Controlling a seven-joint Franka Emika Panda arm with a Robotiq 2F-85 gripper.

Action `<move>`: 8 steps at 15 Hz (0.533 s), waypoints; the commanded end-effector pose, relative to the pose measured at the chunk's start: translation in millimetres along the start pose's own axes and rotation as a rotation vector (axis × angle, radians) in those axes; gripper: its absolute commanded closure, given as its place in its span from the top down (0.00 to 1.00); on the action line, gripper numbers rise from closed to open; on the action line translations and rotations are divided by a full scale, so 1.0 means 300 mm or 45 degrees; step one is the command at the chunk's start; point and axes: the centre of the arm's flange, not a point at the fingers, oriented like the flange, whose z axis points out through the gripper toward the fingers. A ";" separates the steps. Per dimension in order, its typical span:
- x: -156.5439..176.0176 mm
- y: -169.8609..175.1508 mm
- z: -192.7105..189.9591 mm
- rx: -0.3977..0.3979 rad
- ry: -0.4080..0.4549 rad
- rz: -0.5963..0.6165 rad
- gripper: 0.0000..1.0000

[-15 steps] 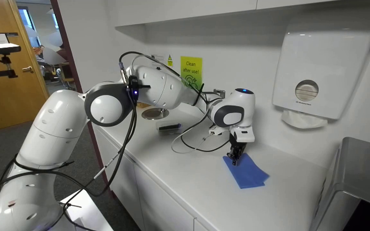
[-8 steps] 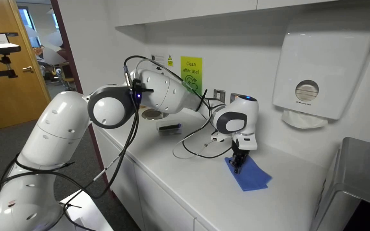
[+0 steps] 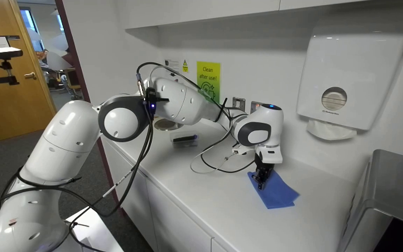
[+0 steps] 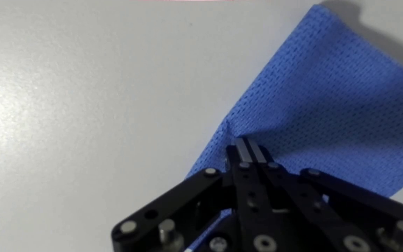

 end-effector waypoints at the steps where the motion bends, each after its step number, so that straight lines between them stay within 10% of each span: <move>1: -0.006 -0.072 -0.011 0.027 0.011 0.012 0.00; 8: -0.121 -0.159 -0.047 0.067 -0.009 -0.047 0.00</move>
